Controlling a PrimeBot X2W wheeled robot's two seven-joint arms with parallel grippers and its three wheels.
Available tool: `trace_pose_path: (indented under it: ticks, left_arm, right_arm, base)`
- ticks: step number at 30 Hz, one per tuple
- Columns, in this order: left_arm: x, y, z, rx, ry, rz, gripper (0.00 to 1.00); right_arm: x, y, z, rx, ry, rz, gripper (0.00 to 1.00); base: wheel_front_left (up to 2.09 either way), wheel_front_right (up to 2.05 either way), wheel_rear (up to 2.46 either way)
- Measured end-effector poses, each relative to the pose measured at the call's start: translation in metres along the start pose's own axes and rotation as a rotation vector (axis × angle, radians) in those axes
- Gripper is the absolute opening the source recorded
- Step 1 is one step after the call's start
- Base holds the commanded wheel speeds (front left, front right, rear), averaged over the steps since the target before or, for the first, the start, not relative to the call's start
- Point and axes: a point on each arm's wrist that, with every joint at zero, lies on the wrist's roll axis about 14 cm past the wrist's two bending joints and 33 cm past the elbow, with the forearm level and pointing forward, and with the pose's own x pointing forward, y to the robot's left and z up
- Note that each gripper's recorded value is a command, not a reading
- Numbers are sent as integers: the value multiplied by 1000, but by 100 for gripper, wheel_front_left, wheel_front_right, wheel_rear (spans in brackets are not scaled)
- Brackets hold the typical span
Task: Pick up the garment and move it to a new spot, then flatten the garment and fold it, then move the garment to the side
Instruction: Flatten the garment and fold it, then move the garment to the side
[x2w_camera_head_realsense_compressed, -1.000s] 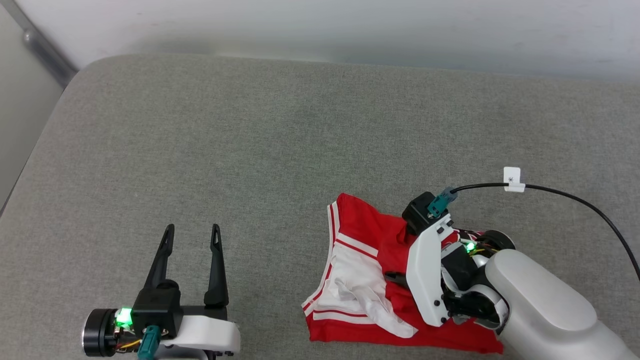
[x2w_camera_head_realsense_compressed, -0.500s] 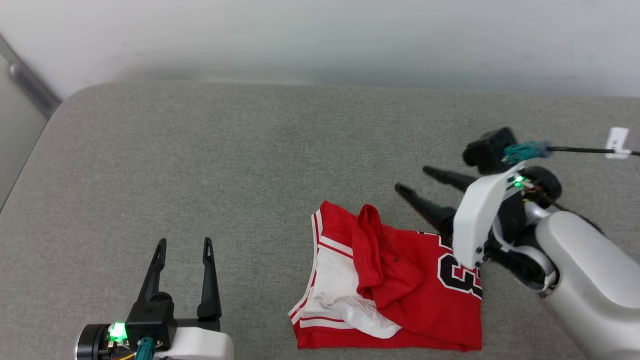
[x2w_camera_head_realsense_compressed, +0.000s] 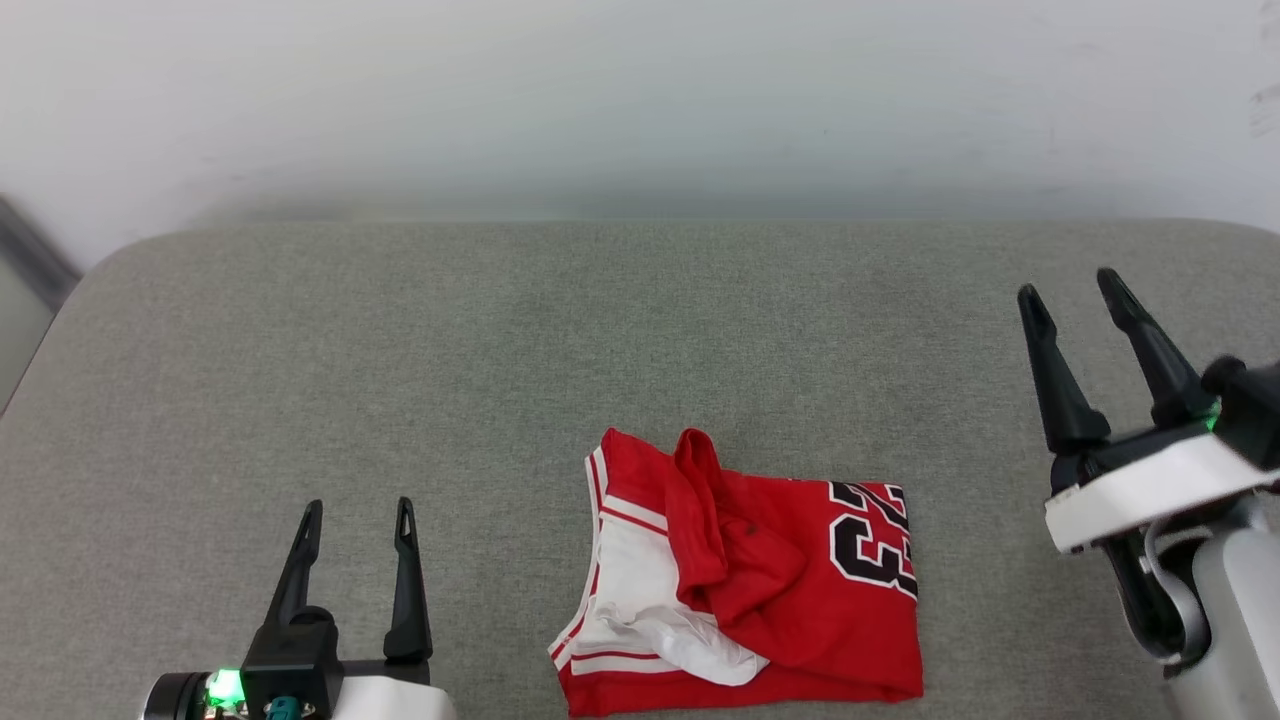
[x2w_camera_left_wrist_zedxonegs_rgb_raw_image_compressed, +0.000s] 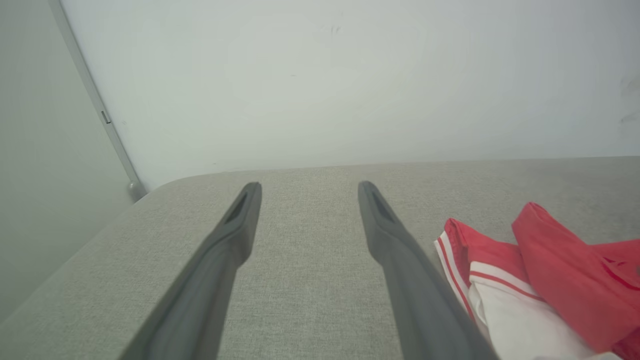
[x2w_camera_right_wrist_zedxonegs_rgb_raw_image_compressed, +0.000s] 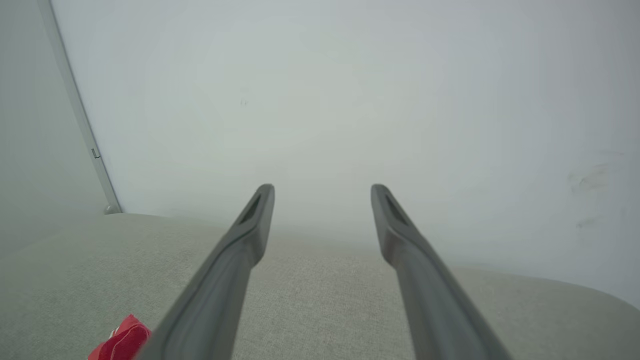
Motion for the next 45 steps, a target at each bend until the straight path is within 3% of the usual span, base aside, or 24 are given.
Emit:
trace_pose_path:
  ticks: [9,23,38,45]
  left_arm:
    - [-8,0,8,-5,-21,-14,100]
    - [-15,-1,8,-11,-19,-28,100]
    - [-16,-2,6,-15,-13,-28,100]
    - [-15,-4,2,-18,0,-31,100]
  right_arm:
    - [-76,-4,-24,25,2,-171,100]
    - [-124,5,-47,69,80,-250,100]
    - [-122,1,-37,43,52,-256,100]
    - [-73,-18,21,-96,-100,-177,100]
  base:
    - [0,0,0]
    - [0,0,0]
    - [0,0,0]
    - [0,0,0]
